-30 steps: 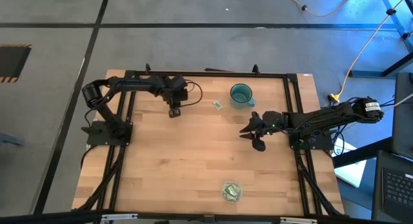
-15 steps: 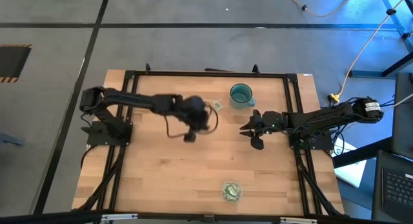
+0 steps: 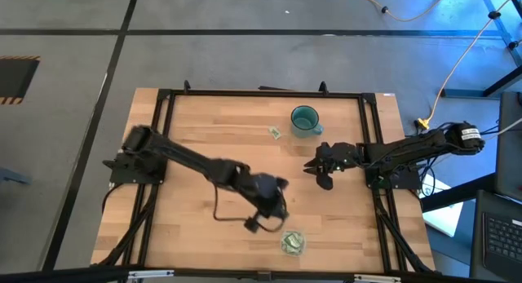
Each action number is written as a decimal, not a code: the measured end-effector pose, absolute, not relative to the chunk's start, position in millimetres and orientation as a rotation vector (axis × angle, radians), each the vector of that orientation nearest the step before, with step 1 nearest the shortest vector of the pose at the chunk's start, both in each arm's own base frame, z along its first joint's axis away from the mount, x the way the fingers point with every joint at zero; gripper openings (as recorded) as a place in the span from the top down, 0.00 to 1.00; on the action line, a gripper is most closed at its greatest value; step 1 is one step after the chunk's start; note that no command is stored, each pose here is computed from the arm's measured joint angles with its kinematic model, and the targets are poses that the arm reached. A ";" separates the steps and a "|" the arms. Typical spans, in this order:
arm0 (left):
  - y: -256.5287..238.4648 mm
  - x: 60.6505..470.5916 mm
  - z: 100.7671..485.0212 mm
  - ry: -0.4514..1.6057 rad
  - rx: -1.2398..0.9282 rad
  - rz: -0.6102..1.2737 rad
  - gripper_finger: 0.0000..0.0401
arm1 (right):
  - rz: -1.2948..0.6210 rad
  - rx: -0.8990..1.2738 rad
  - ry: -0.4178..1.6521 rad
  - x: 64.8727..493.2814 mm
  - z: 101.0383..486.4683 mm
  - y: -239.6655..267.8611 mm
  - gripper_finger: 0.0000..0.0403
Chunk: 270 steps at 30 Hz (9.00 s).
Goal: Pick and place items into bin
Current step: Put the green truvia packet into the transparent bin, then put the light green stevia packet into the transparent bin, then return to Home Position
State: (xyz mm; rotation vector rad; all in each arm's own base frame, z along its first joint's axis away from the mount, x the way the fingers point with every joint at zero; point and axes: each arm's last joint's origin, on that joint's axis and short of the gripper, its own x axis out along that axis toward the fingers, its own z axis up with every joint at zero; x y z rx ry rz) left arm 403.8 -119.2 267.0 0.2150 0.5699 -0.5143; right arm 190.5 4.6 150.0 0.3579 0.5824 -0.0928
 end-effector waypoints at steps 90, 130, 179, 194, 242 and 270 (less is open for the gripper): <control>42.8 158.3 203.1 0.139 0.098 0.153 0.80 | -0.163 -0.106 0.893 305.8 235.4 -48.4 0.73; 50.0 154.1 196.8 0.216 0.149 0.191 0.80 | -0.071 0.019 1.404 388.2 133.4 -144.6 0.82; 50.2 154.4 198.5 0.196 0.128 0.198 0.82 | -0.063 0.443 1.295 317.8 249.2 195.0 1.00; 50.2 154.4 198.4 0.198 0.128 0.198 0.82 | -0.087 0.609 1.286 323.6 206.6 247.1 1.00; 37.5 120.6 218.0 0.083 0.080 0.182 0.82 | 0.059 0.247 1.005 318.8 289.9 182.8 0.83; 24.3 81.7 228.9 -0.070 0.047 0.198 0.82 | 0.074 0.165 0.332 156.0 226.6 13.2 0.83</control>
